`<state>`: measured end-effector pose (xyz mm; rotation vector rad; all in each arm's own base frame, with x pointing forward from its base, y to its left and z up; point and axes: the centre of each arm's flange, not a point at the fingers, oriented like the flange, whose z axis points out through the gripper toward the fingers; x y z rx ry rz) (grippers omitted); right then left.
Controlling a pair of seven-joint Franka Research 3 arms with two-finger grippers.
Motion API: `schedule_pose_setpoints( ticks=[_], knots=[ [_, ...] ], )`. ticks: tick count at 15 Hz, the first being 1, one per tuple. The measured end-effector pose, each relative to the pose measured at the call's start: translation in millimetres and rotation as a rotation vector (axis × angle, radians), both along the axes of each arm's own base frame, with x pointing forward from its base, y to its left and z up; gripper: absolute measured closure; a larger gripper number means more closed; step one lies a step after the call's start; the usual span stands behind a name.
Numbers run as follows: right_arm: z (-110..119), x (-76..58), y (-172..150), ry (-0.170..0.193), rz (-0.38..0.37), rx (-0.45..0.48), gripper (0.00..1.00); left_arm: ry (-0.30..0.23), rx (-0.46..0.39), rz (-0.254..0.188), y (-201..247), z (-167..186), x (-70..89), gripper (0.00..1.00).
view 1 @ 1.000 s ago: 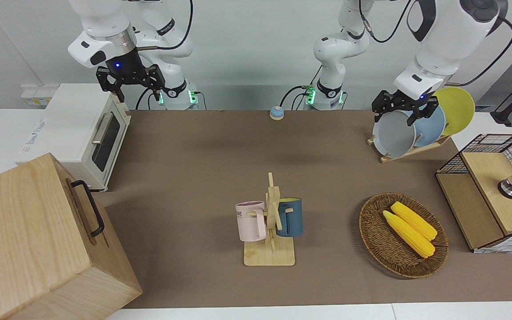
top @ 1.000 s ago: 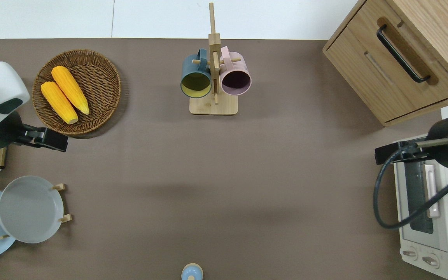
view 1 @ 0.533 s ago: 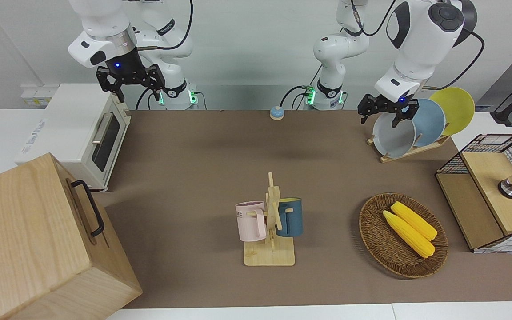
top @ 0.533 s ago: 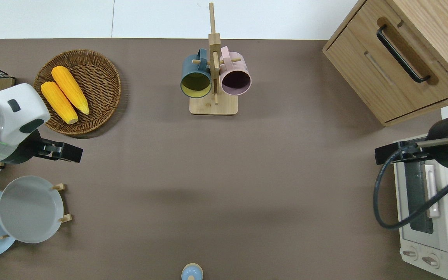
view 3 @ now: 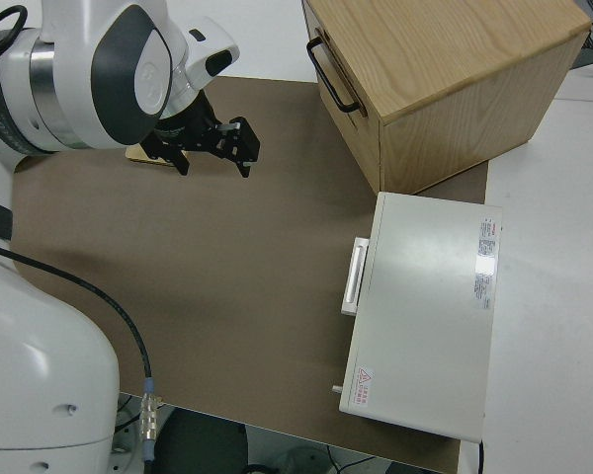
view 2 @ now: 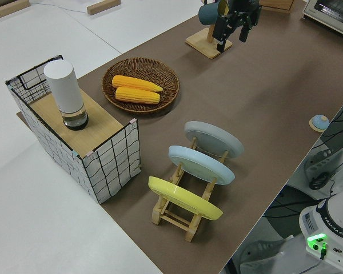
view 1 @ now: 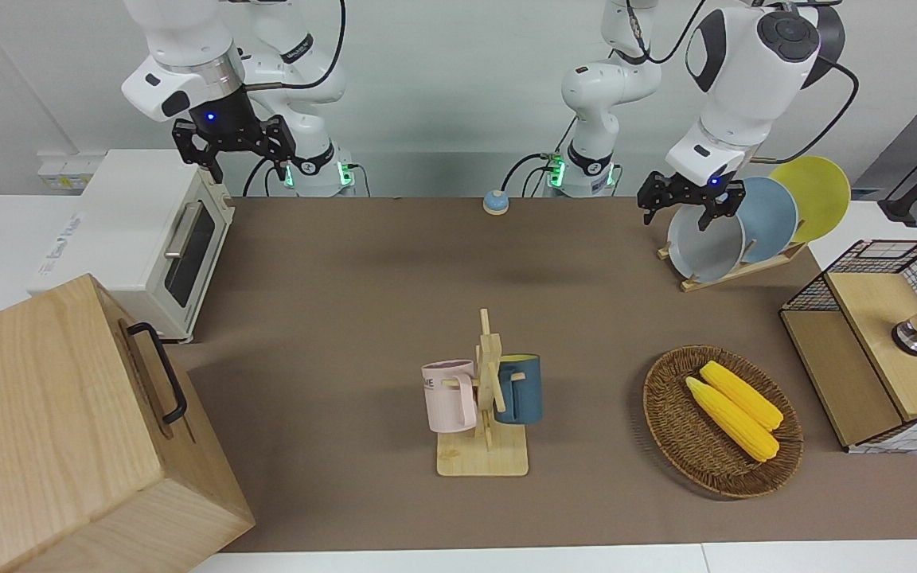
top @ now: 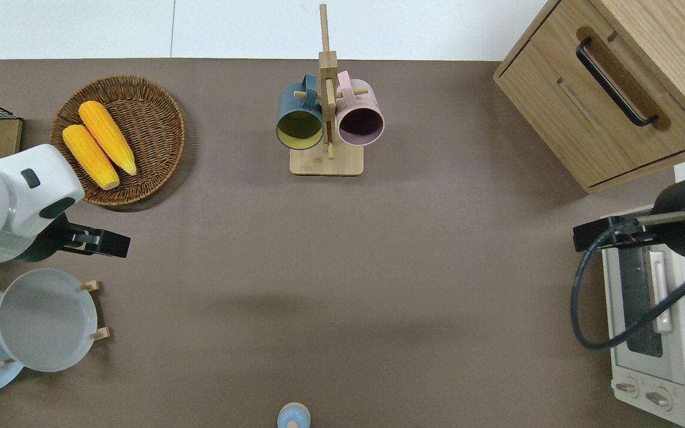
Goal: Pick gray plate from table and place it on lower plate rack with left arm
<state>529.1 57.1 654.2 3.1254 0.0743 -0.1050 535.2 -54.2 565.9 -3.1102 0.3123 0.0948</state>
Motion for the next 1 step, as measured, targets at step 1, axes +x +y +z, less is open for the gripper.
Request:
schedule_pose_setpoints(
  ticks=[1],
  knots=[
    [0.0, 0.0, 0.0, 0.0, 0.0, 0.0, 0.01, -0.001, 0.0, 0.0, 0.0, 0.3, -0.2, 0.0]
  ],
)
